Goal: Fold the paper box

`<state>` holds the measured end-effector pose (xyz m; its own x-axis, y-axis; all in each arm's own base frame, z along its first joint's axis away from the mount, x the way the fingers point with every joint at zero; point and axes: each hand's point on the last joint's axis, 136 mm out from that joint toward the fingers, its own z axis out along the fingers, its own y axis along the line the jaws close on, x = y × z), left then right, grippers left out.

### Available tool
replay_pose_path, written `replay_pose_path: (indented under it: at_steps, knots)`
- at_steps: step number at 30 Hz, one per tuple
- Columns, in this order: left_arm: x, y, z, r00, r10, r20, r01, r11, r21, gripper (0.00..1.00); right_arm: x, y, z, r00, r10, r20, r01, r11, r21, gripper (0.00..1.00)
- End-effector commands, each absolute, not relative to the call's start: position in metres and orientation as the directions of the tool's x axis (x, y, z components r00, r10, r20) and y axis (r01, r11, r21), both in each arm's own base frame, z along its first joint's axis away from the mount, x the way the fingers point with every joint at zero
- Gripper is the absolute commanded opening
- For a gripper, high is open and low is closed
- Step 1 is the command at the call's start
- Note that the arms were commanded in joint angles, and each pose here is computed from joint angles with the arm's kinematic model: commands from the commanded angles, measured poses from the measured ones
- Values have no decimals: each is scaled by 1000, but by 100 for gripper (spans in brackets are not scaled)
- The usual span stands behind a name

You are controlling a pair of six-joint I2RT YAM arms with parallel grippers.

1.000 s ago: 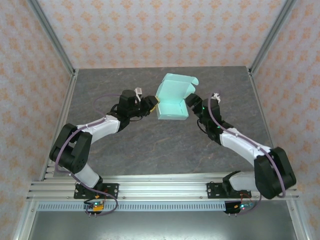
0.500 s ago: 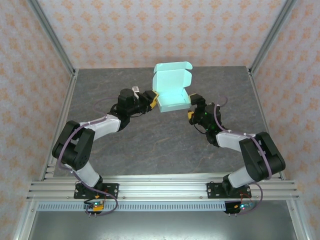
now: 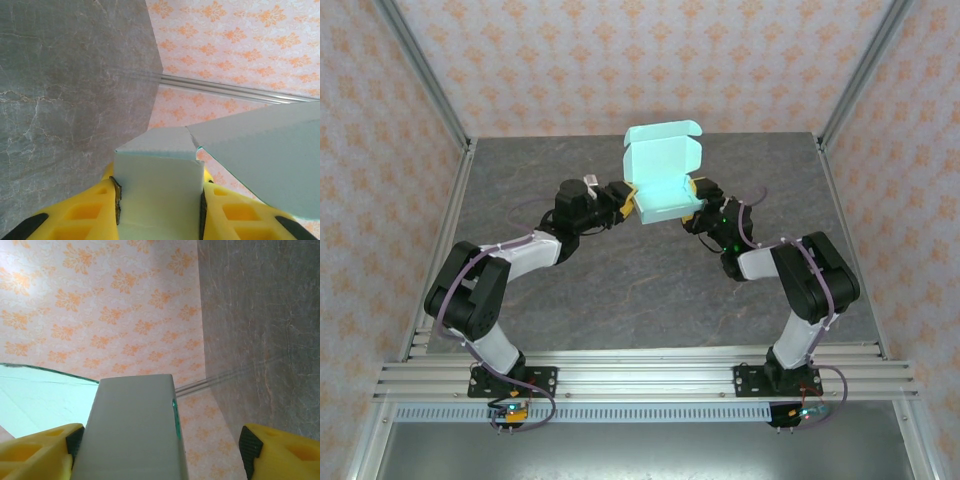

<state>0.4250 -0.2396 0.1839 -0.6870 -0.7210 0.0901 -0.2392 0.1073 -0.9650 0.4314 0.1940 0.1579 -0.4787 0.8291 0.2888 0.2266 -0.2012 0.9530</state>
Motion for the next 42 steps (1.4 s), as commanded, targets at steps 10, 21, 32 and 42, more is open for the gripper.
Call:
replay_pose_path:
  at_steps: [10, 21, 32, 42]
  knots:
    - [423, -241, 201, -699, -711, 75, -193, 86, -977, 36, 440, 190, 174, -478, 836, 270, 167, -216, 962, 61]
    - [423, -240, 204, -697, -713, 71, -182, 81, -980, 36, 441, 199, 154, -519, 839, 165, 194, -73, 978, 34]
    - [426, -237, 190, -698, -716, 34, -196, 145, -970, 36, 431, 192, 154, -524, 850, 62, 162, 28, 986, 54]
    - [439, -236, 141, -761, -634, -138, -140, 367, -920, 38, 410, 155, 136, -543, 834, -94, 204, 240, 949, 82]
